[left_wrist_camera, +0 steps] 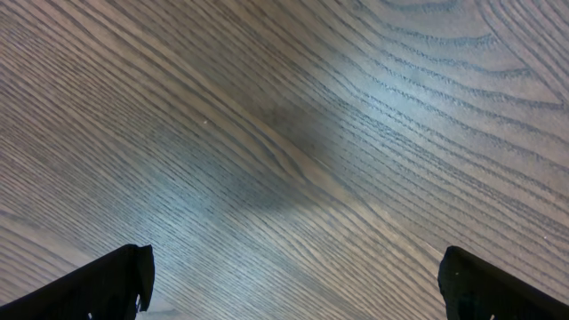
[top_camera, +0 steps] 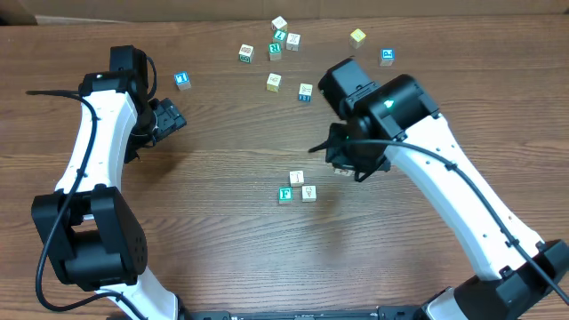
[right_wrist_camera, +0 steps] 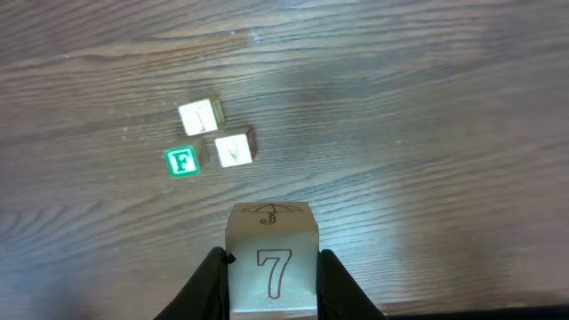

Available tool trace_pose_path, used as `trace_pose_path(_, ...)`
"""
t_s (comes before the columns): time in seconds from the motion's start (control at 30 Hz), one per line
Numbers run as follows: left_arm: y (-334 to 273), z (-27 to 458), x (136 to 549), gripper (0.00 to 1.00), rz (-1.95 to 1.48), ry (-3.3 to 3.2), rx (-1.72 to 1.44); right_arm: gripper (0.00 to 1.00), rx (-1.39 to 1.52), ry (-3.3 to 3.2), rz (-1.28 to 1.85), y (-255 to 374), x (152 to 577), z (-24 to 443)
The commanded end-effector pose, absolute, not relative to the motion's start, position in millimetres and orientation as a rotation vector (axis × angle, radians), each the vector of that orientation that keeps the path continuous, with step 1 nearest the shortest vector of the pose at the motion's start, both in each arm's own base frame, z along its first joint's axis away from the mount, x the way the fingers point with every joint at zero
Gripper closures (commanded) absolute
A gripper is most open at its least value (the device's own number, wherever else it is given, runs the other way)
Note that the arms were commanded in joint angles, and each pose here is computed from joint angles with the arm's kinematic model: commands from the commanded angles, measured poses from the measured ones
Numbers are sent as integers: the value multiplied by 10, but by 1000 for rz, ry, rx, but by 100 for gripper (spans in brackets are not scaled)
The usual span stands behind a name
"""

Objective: Form a circle
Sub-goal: 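Lift the '7' block and carry it toward the F block cluster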

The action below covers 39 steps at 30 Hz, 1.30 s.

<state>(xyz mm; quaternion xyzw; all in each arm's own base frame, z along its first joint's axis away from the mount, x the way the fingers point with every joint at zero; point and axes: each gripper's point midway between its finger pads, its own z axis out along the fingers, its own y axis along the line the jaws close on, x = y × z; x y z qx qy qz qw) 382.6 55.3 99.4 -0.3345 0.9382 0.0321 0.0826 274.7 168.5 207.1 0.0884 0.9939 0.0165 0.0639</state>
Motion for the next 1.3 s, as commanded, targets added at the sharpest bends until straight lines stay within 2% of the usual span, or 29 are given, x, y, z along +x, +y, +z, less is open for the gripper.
trace_pose_path(0.0, 574, 1055, 3878, 0, 106, 2786, -977, 79, 438, 2921, -68, 1586, 2759, 2002)
trace_pose_path(0.43, 574, 1055, 3878, 0, 106, 2786, -977, 81, 400, 2970, -135, 1555, 2701, 1512)
trace_pose_path(0.63, 574, 1055, 3878, 0, 106, 2786, -977, 81, 398, 3060, -164, 1517, 2501, 1182)
trace_pose_path(0.8, 574, 1055, 3878, 0, 106, 2786, -977, 81, 346, 3148, -48, 1681, 2333, 918)
trace_pose_path(1.27, 574, 1055, 3878, 0, 106, 2786, -977, 81, 104, 3180, 11, 2108, 1987, 776)
